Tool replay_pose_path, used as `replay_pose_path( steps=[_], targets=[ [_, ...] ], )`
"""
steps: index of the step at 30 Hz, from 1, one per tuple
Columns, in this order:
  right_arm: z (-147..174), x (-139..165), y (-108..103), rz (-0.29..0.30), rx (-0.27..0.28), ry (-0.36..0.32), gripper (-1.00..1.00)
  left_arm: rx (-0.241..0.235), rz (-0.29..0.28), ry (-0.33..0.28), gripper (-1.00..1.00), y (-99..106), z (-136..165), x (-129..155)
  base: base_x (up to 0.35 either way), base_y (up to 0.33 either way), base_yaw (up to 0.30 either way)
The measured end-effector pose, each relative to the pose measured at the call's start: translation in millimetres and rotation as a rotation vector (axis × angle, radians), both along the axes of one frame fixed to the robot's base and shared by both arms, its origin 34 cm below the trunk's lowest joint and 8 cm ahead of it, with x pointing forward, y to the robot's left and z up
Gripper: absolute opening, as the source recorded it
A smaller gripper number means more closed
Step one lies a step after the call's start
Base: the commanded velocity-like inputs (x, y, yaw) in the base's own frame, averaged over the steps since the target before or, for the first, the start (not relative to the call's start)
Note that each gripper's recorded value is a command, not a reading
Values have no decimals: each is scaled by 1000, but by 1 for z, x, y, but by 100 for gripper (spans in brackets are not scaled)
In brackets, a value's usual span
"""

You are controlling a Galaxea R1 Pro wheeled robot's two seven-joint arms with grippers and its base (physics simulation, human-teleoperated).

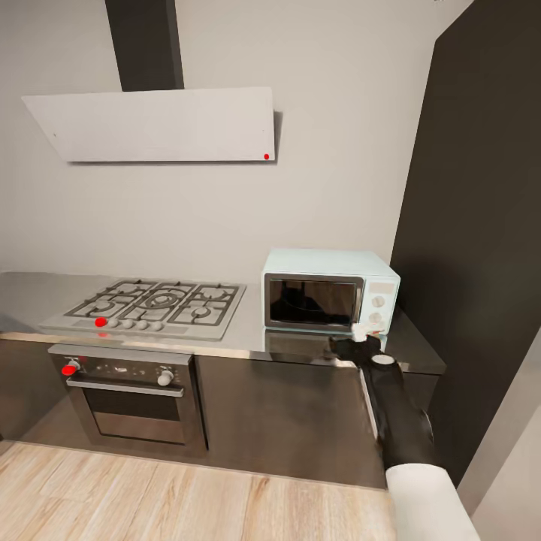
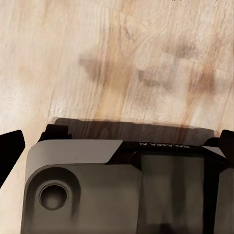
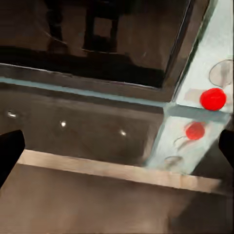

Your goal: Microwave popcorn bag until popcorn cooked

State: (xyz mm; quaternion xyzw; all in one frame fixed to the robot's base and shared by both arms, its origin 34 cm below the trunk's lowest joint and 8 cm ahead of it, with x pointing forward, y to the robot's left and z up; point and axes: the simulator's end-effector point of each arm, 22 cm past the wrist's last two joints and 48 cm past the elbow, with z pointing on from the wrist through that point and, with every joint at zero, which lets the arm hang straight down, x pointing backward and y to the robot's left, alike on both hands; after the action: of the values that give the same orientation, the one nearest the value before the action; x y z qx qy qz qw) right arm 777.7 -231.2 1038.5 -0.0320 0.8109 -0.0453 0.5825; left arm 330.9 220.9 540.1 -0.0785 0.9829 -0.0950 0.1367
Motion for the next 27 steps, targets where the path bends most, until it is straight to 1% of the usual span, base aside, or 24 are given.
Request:
replay_pose_path(
  steps=[1, 2, 4, 6, 8, 12, 14, 16, 21, 27],
  targets=[
    [9, -2, -11, -26, 15, -9, 100, 0, 0, 0, 100, 0, 0, 0, 0, 0, 0],
    [15, -5, -30, -71, 39, -15, 100, -2, -2, 1, 100, -2, 0, 0, 0, 0, 0],
    [13, -11, -63, -144, 82, -12, 100, -4, -3, 0, 100, -3, 0, 0, 0, 0, 0],
    [11, -15, -81, -185, 106, -11, 100, -3, -3, 0, 100, -3, 0, 0, 0, 0, 0],
    [10, -16, -86, -196, 111, -10, 100, -4, -6, 0, 100, -4, 0, 0, 0, 0, 0],
    [7, -15, -98, -209, 83, -13, 100, -4, -7, 0, 100, -4, 0, 0, 0, 0, 0],
    [2, -15, -93, -201, 89, 5, 100, -4, -6, 0, 100, -4, 0, -1, 0, 0, 0],
    [4, -16, -89, -200, 91, 8, 100, -5, -6, 0, 100, -4, 0, -1, 0, 0, 0],
    [3, -19, -96, -213, 86, 24, 100, -5, -6, 1, 100, -4, 0, -1, 0, 0, -10],
    [3, -23, -103, -237, 86, 40, 100, -5, -6, 1, 100, -4, 0, -1, 0, 0, -187]
  ],
)
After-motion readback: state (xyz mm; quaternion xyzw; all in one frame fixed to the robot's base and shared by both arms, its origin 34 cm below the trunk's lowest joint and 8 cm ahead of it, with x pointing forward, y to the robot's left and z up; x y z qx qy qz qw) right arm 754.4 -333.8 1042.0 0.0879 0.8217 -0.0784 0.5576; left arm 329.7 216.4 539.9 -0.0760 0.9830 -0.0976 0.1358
